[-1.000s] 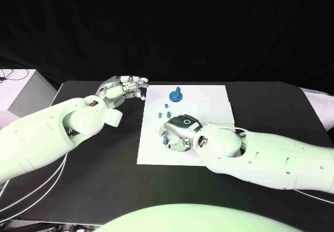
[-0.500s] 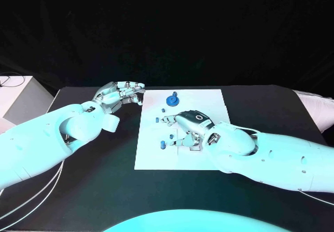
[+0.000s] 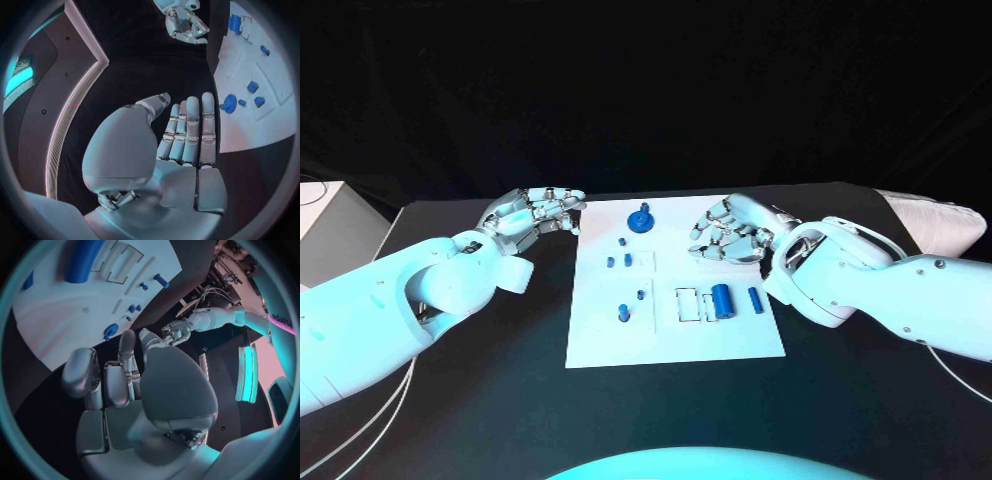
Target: Assemble the parts on the task board
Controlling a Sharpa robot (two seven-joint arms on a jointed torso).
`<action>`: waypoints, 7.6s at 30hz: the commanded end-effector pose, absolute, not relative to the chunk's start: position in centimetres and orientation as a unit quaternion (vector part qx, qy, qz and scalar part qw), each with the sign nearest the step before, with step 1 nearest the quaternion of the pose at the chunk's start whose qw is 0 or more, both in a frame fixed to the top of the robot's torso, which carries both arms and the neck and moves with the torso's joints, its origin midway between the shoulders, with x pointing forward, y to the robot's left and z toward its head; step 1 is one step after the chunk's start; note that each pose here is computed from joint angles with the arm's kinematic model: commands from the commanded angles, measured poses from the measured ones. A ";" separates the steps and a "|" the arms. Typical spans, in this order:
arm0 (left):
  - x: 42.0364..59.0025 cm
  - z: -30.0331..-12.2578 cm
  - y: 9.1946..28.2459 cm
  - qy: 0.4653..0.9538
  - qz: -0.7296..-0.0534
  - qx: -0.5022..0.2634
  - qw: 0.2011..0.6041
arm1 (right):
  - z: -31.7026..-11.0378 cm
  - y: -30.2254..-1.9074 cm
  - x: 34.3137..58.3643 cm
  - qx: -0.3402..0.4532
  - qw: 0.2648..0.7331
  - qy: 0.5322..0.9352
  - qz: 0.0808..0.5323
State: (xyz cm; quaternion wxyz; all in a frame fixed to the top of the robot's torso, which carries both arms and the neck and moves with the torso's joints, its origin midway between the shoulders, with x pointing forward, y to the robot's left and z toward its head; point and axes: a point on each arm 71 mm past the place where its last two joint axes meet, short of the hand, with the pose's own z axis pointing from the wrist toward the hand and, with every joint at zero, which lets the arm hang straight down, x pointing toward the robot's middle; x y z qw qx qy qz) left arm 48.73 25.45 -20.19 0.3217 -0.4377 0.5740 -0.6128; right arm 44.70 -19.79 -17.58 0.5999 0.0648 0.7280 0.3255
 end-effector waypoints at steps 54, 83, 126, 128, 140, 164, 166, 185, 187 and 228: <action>48.4 -20.7 25.5 0.577 -0.617 -0.436 0.310 | -24.7 -21.2 42.5 0.132 0.448 0.878 0.109; 48.5 -20.7 25.6 0.578 -0.614 -0.437 0.311 | -22.3 -21.5 41.4 0.211 0.431 0.863 0.160; 48.4 -20.7 25.5 0.581 -0.615 -0.436 0.308 | -23.8 -16.8 41.7 0.140 0.381 0.899 0.164; 48.4 -20.7 25.5 0.581 -0.615 -0.436 0.308 | -23.8 -16.8 41.7 0.139 0.381 0.899 0.163; 48.4 -20.7 25.5 0.581 -0.615 -0.436 0.307 | -23.7 -16.6 42.1 0.147 0.399 0.890 0.163; 48.4 -20.7 25.6 0.581 -0.614 -0.437 0.308 | -23.8 -16.3 42.1 0.143 0.413 0.883 0.172; 48.4 -20.8 25.6 0.581 -0.614 -0.437 0.308 | -23.8 -16.4 42.1 0.140 0.415 0.882 0.174; 48.4 -20.9 25.6 0.581 -0.613 -0.438 0.308 | -23.3 -17.5 40.9 0.116 0.422 0.875 0.206; 48.4 -20.9 25.6 0.581 -0.613 -0.438 0.307 | -23.2 -17.6 40.9 0.113 0.423 0.875 0.205; 48.3 -21.0 25.7 0.583 -0.612 -0.438 0.305 | -23.7 -18.0 41.8 0.125 0.462 0.860 0.176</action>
